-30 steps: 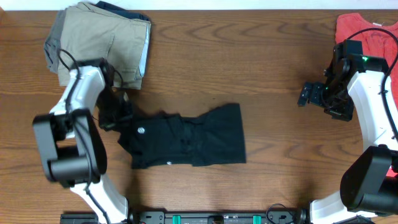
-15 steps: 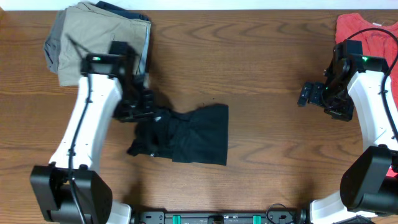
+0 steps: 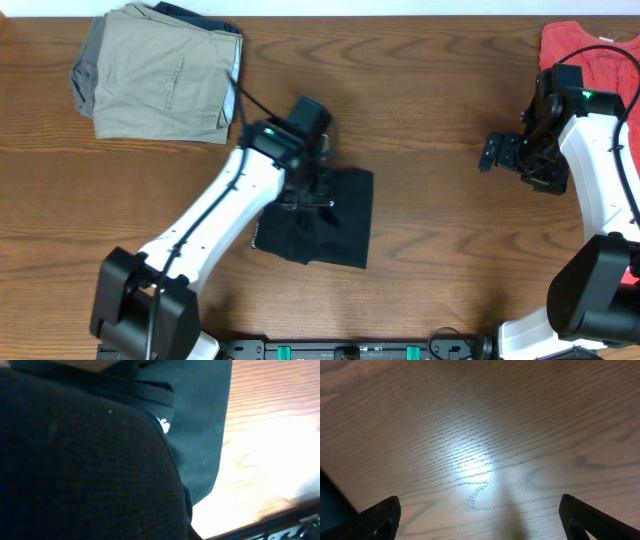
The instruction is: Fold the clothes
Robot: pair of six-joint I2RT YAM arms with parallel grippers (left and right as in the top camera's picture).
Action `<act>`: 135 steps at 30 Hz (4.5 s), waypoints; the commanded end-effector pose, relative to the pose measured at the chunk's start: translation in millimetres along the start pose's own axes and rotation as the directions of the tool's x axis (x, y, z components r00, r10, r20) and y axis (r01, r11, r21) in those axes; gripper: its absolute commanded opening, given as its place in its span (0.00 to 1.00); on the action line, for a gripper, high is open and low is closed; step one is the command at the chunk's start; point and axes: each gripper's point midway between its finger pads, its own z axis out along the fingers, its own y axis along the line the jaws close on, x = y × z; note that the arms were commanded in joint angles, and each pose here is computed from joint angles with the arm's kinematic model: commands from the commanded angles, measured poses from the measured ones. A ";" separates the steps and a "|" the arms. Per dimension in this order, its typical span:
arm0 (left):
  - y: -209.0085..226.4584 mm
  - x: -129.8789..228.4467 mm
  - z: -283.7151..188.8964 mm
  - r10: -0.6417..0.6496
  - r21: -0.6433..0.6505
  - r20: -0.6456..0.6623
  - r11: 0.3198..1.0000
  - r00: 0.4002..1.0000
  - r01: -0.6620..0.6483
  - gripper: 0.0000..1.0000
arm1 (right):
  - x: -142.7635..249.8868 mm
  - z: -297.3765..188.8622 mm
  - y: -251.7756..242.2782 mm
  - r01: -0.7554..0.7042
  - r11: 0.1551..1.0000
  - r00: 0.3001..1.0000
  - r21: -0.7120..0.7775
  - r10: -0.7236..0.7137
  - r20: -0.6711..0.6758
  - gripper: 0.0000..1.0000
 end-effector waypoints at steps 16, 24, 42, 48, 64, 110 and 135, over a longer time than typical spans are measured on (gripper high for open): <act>-27.7 25.8 62.1 0.013 -0.042 -0.150 0.999 0.989 -0.020 0.40 | -1.2 -1.6 -0.3 0.013 1.000 1.000 0.004 -0.013 0.008 0.99; -62.7 35.1 44.4 0.042 0.139 -0.200 0.990 0.979 -0.014 0.50 | -1.2 -1.6 -0.3 0.013 1.000 1.000 0.004 -0.013 0.008 0.99; -34.6 10.9 -26.7 0.106 0.045 0.044 0.993 0.993 -0.108 0.40 | -1.2 -1.6 -0.3 0.013 1.000 1.000 0.004 -0.013 0.008 0.99; 10.7 8.6 -17.8 0.011 -0.090 0.015 0.996 1.000 -0.010 0.26 | -1.2 -1.6 -0.4 0.013 1.000 1.000 0.004 -0.013 0.008 0.99; -51.0 64.8 103.9 0.111 0.073 -0.304 0.993 0.946 -0.094 0.20 | -1.2 -1.6 -0.3 0.013 1.000 1.000 0.004 -0.013 0.008 0.99; -53.7 0.3 124.0 0.148 -0.050 -0.114 0.987 0.982 -0.154 0.13 | -1.9 -1.6 -0.1 0.013 1.000 1.000 0.003 -0.013 0.011 0.99; -97.4 -27.1 -26.1 0.252 0.076 0.275 0.956 0.928 -0.283 0.17 | -1.9 -1.6 -0.1 0.013 1.000 1.000 0.003 -0.013 0.011 0.99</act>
